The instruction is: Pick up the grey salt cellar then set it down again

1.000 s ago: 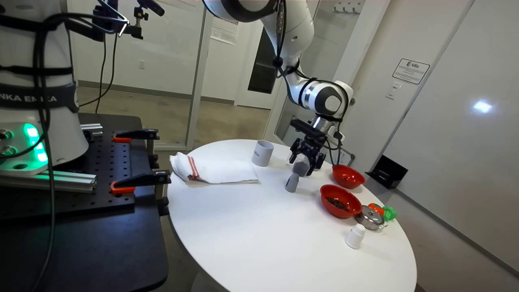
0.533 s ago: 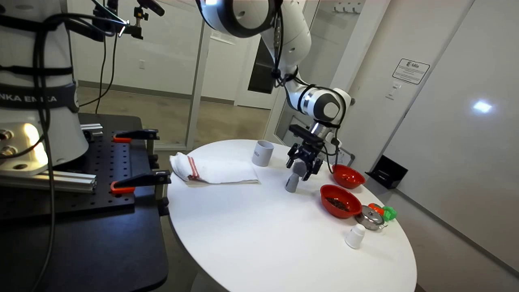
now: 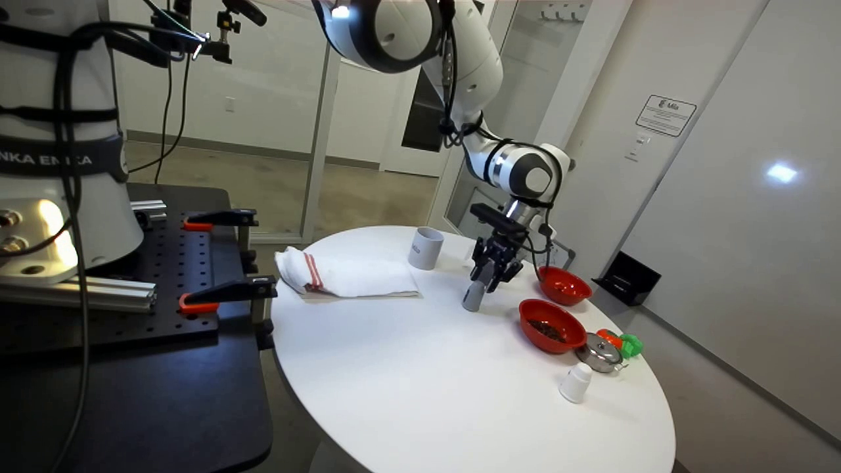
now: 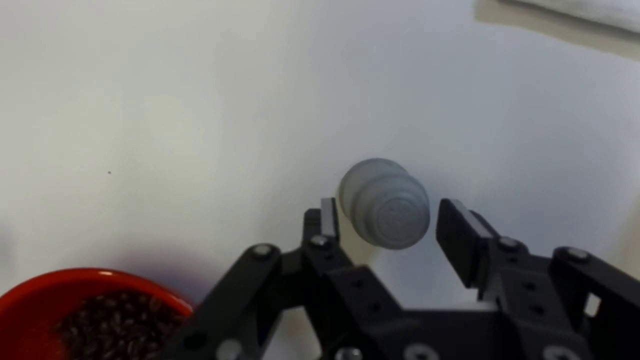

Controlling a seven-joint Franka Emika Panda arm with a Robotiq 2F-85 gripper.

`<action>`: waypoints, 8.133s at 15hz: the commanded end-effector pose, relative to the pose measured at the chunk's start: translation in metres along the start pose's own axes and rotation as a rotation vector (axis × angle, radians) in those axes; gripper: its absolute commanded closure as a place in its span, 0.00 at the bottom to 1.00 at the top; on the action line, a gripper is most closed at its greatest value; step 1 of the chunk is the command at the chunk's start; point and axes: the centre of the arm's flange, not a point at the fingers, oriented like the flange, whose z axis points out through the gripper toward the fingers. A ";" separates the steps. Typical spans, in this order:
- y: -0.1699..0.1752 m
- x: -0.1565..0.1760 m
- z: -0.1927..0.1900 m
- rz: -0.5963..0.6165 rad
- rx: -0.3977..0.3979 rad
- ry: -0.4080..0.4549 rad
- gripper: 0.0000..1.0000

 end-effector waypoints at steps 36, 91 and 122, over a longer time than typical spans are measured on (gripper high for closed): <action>0.003 -0.005 0.012 0.016 0.013 0.001 0.55; 0.063 -0.019 -0.128 1.365 0.113 -0.065 0.90; 0.054 -0.017 -0.149 1.961 0.179 0.039 0.90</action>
